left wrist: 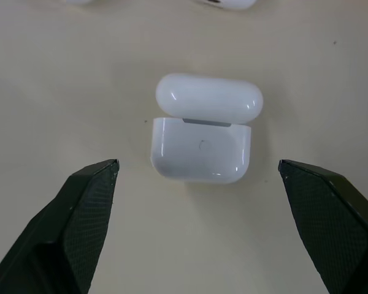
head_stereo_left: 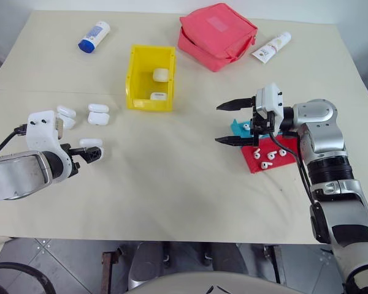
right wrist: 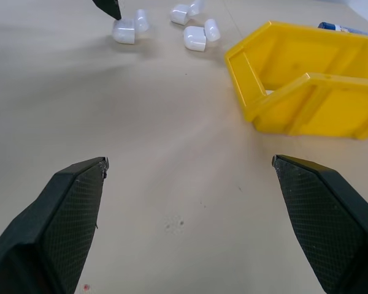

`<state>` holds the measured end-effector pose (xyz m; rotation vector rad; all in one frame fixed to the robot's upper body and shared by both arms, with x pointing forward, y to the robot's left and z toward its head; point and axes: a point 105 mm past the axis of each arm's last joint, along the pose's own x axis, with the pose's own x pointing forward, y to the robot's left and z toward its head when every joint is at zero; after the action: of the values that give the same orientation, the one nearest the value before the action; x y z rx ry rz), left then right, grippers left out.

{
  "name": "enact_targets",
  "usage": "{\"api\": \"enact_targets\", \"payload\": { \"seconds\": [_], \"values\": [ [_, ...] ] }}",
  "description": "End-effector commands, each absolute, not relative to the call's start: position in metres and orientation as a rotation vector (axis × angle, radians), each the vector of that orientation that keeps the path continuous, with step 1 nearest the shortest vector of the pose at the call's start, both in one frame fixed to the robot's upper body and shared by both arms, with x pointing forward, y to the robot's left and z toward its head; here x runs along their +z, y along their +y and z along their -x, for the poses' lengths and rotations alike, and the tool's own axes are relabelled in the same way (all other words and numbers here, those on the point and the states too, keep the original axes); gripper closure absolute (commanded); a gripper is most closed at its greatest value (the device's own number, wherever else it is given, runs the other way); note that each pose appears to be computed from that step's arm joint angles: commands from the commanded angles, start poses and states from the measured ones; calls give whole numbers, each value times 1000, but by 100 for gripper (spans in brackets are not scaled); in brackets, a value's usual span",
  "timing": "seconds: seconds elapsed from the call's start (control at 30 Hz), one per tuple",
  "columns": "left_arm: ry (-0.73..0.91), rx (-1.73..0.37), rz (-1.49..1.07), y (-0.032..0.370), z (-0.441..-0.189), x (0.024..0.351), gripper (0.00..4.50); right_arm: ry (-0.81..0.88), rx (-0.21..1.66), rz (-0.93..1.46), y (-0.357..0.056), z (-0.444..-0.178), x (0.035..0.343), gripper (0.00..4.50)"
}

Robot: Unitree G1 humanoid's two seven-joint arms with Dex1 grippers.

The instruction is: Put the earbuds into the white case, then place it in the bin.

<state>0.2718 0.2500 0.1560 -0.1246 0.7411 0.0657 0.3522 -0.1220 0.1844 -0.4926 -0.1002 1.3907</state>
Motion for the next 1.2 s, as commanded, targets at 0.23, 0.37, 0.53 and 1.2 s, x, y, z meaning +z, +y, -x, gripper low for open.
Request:
{"api": "enact_targets", "payload": {
  "seconds": [0.23,0.37,0.53,1.2],
  "values": [
    [783,47,142,249,-285,154,7,-133,1380,528,-124,-347,192,0],
    [789,55,162,250,-292,149,7,-133,1375,524,-122,-346,191,0],
    [788,45,185,246,-300,147,7,-129,1371,523,-122,-345,190,0],
    [826,44,264,232,-310,143,7,-131,1359,528,-120,-347,189,0]
  ]
}}
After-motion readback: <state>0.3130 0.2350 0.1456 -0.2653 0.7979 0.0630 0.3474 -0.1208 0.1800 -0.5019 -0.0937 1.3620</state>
